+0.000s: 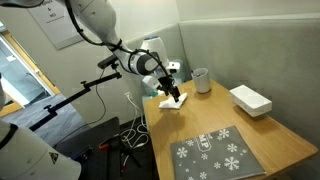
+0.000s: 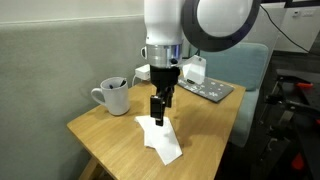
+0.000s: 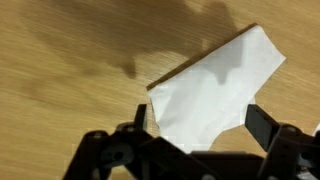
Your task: Wipe the counter with the white cloth, then unfold the gray cloth
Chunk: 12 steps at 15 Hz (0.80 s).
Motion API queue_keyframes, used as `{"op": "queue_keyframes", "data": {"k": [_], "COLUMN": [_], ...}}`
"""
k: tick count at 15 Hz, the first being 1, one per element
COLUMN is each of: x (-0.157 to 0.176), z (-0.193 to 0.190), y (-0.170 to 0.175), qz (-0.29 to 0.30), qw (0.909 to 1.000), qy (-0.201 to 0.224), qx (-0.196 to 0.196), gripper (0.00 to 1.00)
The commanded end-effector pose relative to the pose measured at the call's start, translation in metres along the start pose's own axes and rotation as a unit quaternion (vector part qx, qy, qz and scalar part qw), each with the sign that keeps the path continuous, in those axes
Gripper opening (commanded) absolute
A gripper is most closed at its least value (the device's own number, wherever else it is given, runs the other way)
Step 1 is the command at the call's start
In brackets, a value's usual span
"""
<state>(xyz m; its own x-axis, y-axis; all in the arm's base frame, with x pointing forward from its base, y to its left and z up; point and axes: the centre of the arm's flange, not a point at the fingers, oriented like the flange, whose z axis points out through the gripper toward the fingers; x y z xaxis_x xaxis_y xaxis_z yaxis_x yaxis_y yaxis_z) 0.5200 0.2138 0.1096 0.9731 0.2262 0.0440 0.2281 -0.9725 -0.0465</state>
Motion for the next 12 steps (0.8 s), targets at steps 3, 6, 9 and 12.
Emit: {"op": "queue_keyframes", "data": {"k": [3, 6, 9, 12], "x": [0.020, 0.025, 0.027, 0.029], "z": [0.027, 0.034, 0.039, 0.041], "y": [-0.004, -0.004, -0.003, 0.000], "qz": [-0.006, -0.007, -0.007, -0.005], "qw": [0.9998, 0.9997, 0.9997, 0.9998], "qy": [-0.003, -0.006, -0.008, -0.008], "qx": [-0.018, -0.020, -0.021, -0.020], "gripper": [1.00, 1.00, 0.66, 0.42]}}
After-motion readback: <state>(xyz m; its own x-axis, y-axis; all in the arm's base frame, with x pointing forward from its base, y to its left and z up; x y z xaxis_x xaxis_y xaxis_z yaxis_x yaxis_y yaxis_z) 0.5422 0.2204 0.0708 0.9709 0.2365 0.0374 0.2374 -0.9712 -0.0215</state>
